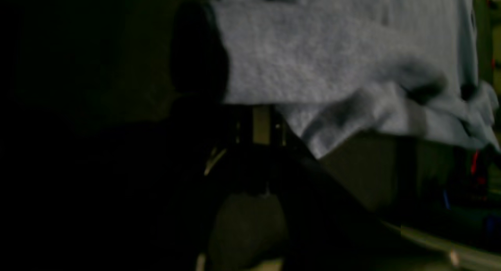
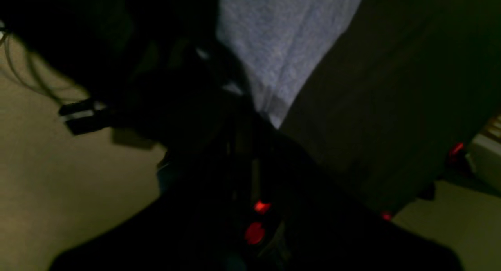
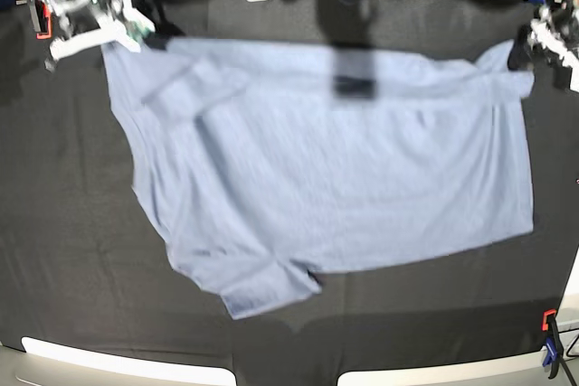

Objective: Layout the t-shirt on the table in an organized manner, then fold the t-shirt properly
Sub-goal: 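Lift the shirt shoulders with both grippers and lay it flat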

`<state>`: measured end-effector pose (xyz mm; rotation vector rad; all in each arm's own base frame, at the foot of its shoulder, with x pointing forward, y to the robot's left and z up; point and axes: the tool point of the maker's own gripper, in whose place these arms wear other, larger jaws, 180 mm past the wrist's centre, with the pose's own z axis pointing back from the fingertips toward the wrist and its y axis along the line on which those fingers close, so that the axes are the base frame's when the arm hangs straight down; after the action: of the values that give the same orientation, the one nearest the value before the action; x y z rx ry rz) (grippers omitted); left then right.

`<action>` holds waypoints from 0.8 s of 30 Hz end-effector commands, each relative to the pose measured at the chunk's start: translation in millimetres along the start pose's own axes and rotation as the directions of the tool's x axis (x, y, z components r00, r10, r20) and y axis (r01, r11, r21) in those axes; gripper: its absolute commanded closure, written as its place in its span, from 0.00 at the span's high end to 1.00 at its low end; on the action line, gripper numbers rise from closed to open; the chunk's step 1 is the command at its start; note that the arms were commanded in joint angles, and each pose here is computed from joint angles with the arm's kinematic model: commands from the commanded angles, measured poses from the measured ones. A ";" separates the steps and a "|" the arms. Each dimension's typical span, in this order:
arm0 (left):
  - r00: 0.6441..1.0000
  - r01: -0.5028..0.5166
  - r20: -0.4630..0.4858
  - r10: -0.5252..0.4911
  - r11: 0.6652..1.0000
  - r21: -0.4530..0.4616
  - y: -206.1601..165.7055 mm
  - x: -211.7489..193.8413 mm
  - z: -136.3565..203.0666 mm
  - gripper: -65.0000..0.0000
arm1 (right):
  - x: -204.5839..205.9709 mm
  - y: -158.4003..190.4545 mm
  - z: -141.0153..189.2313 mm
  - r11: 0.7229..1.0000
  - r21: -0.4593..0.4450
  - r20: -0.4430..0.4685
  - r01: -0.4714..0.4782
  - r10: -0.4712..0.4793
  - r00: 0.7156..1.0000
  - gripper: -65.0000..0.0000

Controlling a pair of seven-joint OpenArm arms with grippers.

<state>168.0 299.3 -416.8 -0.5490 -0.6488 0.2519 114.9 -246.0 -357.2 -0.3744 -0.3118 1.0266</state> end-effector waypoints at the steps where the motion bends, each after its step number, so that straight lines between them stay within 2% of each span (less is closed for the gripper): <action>1: 0.998 0.049 0.021 -0.051 0.997 0.066 12.7 19.4 20.9 0.00 | -5.3 -4.6 5.1 1.000 -0.018 -0.018 -0.016 0.015 1.000 0.00; 8: 0.987 0.157 0.011 -0.160 0.977 0.142 10.8 28.9 47.7 0.00 | -24.5 15.9 10.9 0.999 0.039 -0.067 -0.022 0.025 0.997 0.00; 11: 0.985 0.166 0.016 -0.170 0.975 0.146 9.9 31.8 48.8 0.00 | -24.6 11.5 10.8 1.000 0.012 -0.069 0.009 -0.008 0.998 0.00; 16: 0.986 0.166 0.007 -0.169 0.975 0.146 10.2 30.1 48.8 0.00 | -25.8 11.9 10.9 1.000 0.014 -0.075 0.013 -0.012 0.997 0.00; 17: 0.986 0.166 -0.002 -0.168 0.975 0.147 10.6 28.5 48.9 0.00 | -26.0 12.4 10.9 1.000 0.016 -0.077 0.015 -0.014 0.997 0.08; 18: 0.986 0.166 -0.013 -0.166 0.975 0.147 10.9 26.7 49.0 0.05 | -26.1 12.4 10.9 1.000 0.016 -0.077 0.015 -0.014 0.997 0.18; 20: 0.986 0.166 -0.036 -0.163 0.975 0.147 11.6 22.5 49.1 0.27 | -27.9 11.8 11.0 1.000 0.013 -0.088 0.019 -0.018 0.996 0.35; 22: 0.985 0.170 -0.055 -0.164 0.974 0.149 12.7 20.6 50.0 0.43 | -28.2 11.9 11.4 0.999 0.012 -0.090 0.042 -0.041 0.995 0.39; 24: 0.982 0.185 -0.077 -0.174 0.971 0.155 14.8 21.9 52.9 0.47 | -23.2 14.0 13.1 0.998 0.025 -0.071 0.055 -0.053 0.996 0.39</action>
<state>142.7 333.6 -391.2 -0.3557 -0.5728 0.1331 82.6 -257.6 -360.0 -0.3579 -0.2246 0.9529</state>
